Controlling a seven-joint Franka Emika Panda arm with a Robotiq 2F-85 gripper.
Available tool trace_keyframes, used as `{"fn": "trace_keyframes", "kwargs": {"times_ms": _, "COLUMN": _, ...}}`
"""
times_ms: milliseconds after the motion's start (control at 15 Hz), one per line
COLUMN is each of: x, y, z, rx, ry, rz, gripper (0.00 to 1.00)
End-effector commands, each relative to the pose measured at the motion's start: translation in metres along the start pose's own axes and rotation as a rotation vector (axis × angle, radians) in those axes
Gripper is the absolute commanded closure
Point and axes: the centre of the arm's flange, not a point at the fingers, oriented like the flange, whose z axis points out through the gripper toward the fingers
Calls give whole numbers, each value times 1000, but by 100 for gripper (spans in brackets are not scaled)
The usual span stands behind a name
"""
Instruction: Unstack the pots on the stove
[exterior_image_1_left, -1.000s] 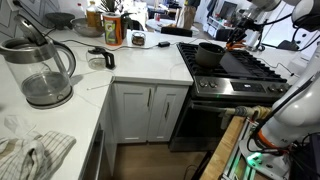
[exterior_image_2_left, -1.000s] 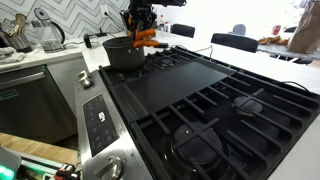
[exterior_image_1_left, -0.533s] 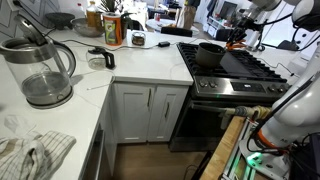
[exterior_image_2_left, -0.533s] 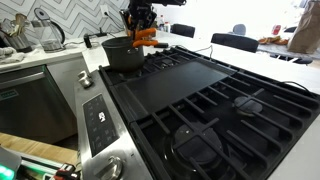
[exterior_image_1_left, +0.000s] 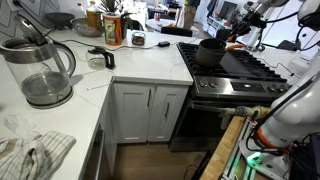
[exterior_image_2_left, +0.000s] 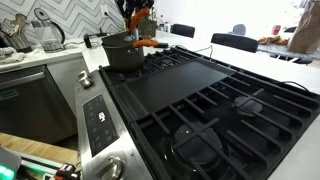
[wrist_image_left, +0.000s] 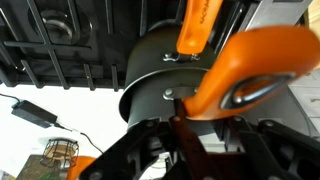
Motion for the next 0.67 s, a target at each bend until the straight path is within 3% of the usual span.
{"fn": "trace_keyframes", "kwargs": {"times_ms": 0, "x": 0, "y": -4, "z": -22, "rx": -30, "ry": 93, "rz": -7, "gripper": 92}}
{"fn": "trace_keyframes", "kwargs": {"times_ms": 600, "x": -5, "y": -5, "z": -27, "rx": -39, "ry": 170, "rz": 18, "gripper": 92}}
